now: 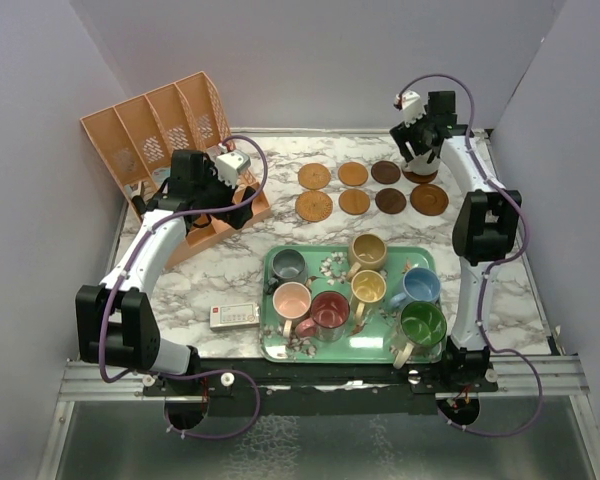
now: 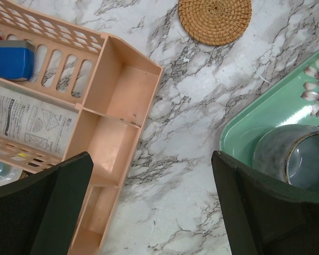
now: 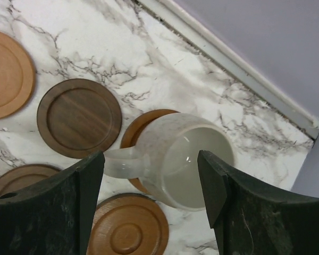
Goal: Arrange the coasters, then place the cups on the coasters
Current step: Place the cup on the coaster.
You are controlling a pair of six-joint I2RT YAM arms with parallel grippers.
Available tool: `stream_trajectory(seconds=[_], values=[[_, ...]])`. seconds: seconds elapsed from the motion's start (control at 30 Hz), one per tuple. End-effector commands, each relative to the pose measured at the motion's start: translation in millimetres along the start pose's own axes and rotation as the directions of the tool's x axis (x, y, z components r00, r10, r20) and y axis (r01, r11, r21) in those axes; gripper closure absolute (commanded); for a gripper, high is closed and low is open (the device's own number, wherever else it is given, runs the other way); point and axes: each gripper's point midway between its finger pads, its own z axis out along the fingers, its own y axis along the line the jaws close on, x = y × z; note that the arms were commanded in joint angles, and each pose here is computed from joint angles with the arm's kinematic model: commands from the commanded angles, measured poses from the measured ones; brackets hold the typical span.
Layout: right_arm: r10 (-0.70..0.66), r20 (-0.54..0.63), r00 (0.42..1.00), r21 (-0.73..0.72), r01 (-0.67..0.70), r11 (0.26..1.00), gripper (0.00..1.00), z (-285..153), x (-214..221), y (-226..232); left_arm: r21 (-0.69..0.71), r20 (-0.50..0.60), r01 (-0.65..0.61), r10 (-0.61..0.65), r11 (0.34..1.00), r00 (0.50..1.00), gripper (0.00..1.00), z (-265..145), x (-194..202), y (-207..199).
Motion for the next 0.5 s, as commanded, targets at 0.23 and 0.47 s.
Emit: stream_trajectory(seconds=[0.23,0.47], values=[[0.036,-0.067,0.997,0.247,-0.018,0.969,0.28,5.9,-3.5,-12.1,0.013,0.061,-0.013,0.012,1.0,0.998,0.02,-9.1,-11.2,-4.6],[0.015,-0.114,0.993,0.278,0.017,0.961,0.28,11.8,6.7,-11.0,0.014,0.06,-0.013,0.012,1.0,0.998,0.02,-8.7,-10.8,-4.4]])
